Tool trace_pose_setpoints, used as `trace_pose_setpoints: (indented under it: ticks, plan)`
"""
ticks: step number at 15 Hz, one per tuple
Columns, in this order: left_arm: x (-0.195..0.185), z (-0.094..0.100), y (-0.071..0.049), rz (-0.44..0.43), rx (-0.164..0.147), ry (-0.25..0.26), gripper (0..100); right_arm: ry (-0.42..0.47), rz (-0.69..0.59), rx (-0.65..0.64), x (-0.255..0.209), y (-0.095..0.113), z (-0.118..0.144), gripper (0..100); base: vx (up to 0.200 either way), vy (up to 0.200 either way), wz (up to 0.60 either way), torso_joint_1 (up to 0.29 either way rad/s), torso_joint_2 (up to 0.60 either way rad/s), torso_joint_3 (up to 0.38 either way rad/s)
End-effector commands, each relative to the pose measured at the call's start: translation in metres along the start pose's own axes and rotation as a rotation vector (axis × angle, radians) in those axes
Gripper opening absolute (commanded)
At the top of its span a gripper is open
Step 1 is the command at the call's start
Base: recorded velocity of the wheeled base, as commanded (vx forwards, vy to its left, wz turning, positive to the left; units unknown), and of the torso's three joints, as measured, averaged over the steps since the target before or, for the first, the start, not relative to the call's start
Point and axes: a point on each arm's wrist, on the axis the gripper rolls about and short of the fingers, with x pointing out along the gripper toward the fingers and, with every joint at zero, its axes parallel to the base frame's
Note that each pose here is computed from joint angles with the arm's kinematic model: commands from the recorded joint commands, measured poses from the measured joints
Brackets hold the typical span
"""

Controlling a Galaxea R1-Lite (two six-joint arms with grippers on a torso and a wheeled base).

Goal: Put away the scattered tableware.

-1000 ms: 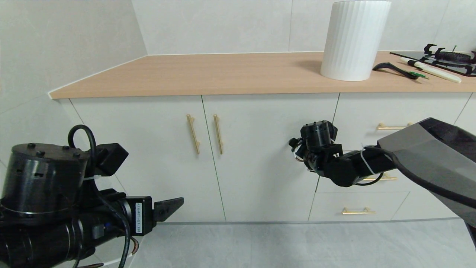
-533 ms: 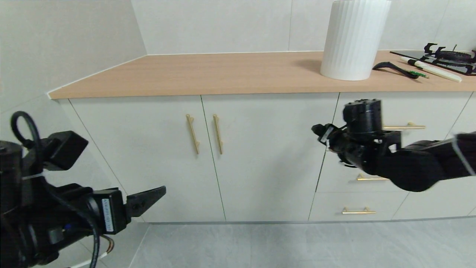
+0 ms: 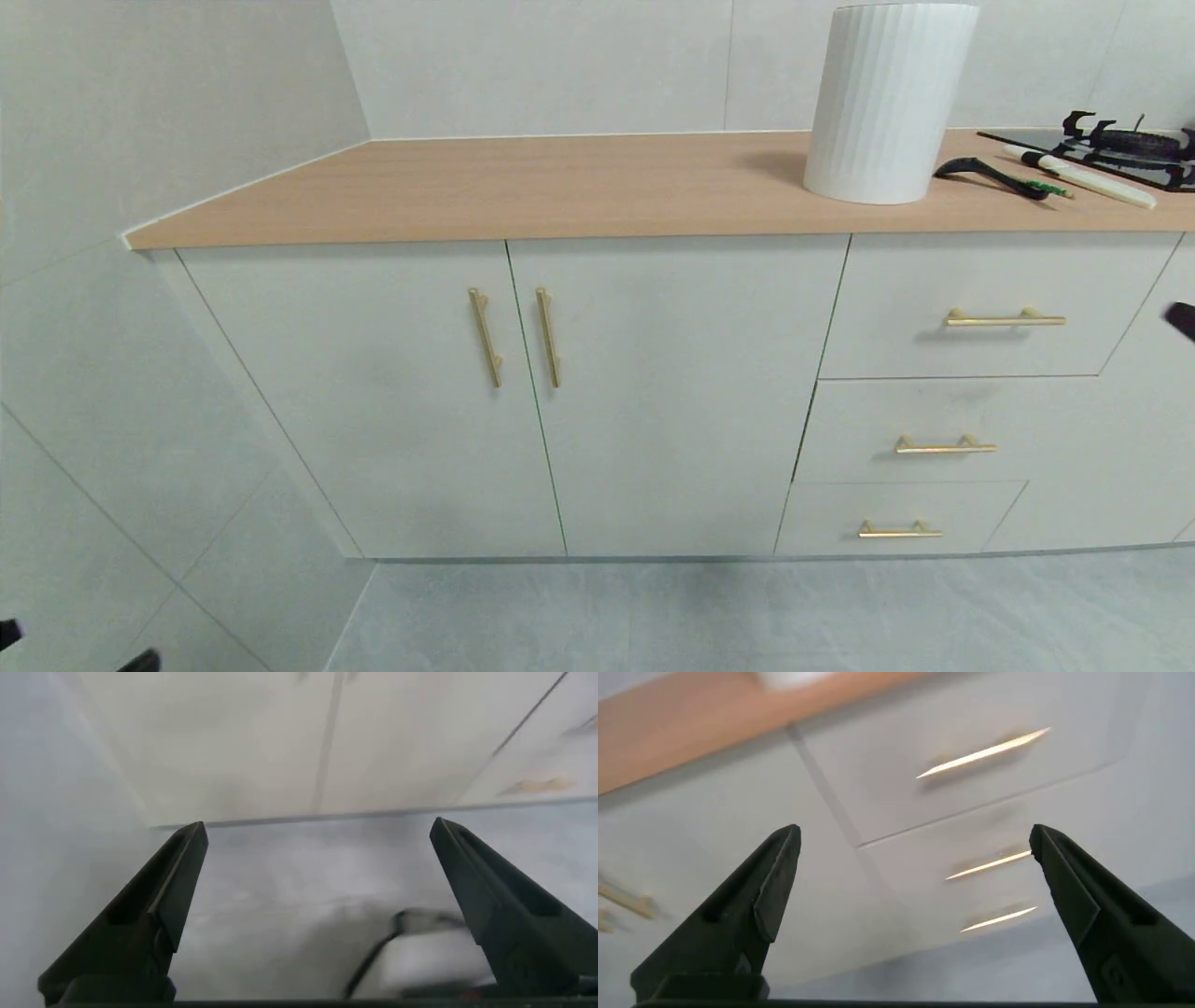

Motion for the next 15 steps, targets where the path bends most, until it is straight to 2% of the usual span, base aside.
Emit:
trace_pose_setpoints:
  ticks: [1,2,4,5,7,8,9,10,11,12,13,14,15]
  plan:
    - [-0.044,-0.029,0.014,0.066,0.015,-0.135,100,-0.196,-0.049,-0.125,-0.096,-0.048,-0.011,100,0.0,0.0,0.0,0.0,0.0,0.0]
    - [-0.054,-0.037,0.014,0.133,-0.01,-0.175,100,-0.214,-0.06,-0.183,-0.128,-0.061,-0.023,100,0.0,0.0,0.0,0.0,0.0,0.0]
    - [-0.064,-0.047,0.011,0.204,-0.04,-0.245,100,-0.266,-0.109,-0.24,-0.157,-0.072,-0.037,100,0.0,0.0,0.0,0.0,0.0,0.0]
    - [-0.065,-0.053,0.01,0.245,-0.057,-0.25,100,-0.285,-0.153,-0.249,-0.165,-0.073,-0.044,100,0.0,0.0,0.0,0.0,0.0,0.0]
    - [-0.061,-0.057,0.01,0.373,-0.133,-0.242,100,-0.288,-0.212,-0.259,-0.174,-0.075,-0.062,100,0.0,0.0,0.0,0.0,0.0,0.0]
    - [-0.06,-0.06,0.008,0.414,-0.143,-0.237,100,-0.272,-0.229,-0.259,-0.171,-0.076,-0.066,100,0.0,0.0,0.0,0.0,0.0,0.0]
    - [-0.062,-0.069,0.004,0.464,-0.148,-0.268,100,-0.269,-0.264,-0.244,-0.17,-0.077,-0.068,100,0.0,0.0,0.0,0.0,0.0,0.0]
    - [-0.057,-0.082,0.003,0.473,-0.12,-0.253,100,-0.252,-0.273,-0.232,-0.167,-0.078,-0.074,100,0.0,0.0,0.0,0.0,0.0,0.0]
    - [-0.049,-0.09,0.004,0.504,-0.127,-0.226,100,-0.23,-0.275,-0.237,-0.162,-0.079,-0.081,100,0.0,0.0,0.0,0.0,0.0,0.0]
    - [-0.041,-0.094,0.005,0.508,-0.14,-0.238,100,-0.183,-0.274,-0.251,-0.155,-0.081,-0.094,100,0.0,0.0,0.0,0.0,0.0,0.0]
    - [-0.033,-0.099,0.006,0.491,-0.125,-0.244,100,-0.14,-0.25,-0.268,-0.148,-0.083,-0.107,100,0.0,0.0,0.0,0.0,0.0,0.0]
    - [-0.02,-0.108,0.006,0.436,-0.051,-0.242,100,-0.101,-0.164,-0.28,-0.139,-0.084,-0.124,100,0.0,0.0,0.0,0.0,0.0,0.0]
    - [-0.015,-0.108,0.005,0.387,0.009,-0.289,100,-0.102,-0.094,-0.283,-0.133,-0.084,-0.135,100,0.0,0.0,0.0,0.0,0.0,0.0]
